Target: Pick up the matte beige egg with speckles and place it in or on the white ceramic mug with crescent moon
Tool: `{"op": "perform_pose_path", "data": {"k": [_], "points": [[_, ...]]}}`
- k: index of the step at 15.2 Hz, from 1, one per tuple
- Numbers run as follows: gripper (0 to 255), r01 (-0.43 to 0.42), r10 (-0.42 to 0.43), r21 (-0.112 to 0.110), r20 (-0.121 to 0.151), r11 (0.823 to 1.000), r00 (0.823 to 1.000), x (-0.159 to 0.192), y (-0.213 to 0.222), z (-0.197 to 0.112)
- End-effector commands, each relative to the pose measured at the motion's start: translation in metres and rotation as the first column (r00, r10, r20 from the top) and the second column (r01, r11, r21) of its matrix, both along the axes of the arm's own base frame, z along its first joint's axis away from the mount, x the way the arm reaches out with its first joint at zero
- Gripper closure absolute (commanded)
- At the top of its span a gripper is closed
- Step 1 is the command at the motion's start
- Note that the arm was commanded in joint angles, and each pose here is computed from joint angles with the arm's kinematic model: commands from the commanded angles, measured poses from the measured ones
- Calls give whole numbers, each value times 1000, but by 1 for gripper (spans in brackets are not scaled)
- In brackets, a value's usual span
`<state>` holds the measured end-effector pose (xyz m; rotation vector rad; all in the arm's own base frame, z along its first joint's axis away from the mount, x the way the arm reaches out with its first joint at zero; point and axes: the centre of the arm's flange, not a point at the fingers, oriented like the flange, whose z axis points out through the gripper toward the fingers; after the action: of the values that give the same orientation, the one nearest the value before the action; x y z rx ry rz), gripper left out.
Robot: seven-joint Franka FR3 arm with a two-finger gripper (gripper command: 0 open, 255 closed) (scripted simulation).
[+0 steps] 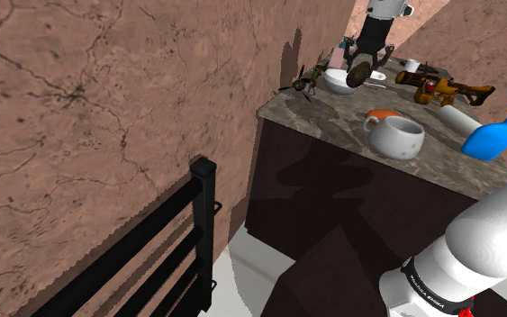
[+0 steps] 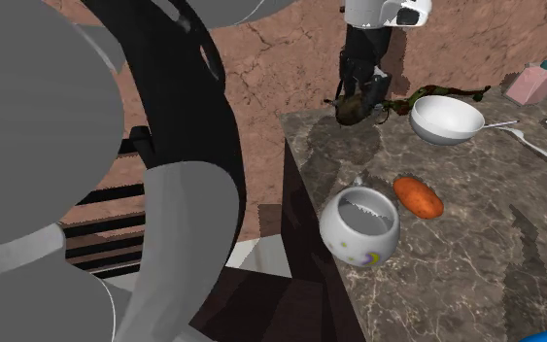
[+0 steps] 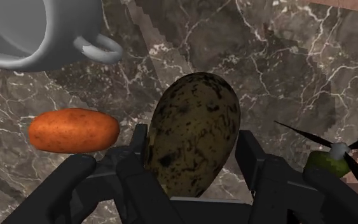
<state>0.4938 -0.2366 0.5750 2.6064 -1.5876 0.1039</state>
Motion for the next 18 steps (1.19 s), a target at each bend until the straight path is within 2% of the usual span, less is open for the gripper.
{"op": "perform_pose_path", "data": {"k": [1, 12, 18], "points": [[255, -1, 1, 1, 0, 1000, 1000, -30, -3, -1], [255, -1, 1, 1, 0, 1000, 1000, -173, -30, 2], [255, -1, 1, 1, 0, 1000, 1000, -179, -32, -24]]}}
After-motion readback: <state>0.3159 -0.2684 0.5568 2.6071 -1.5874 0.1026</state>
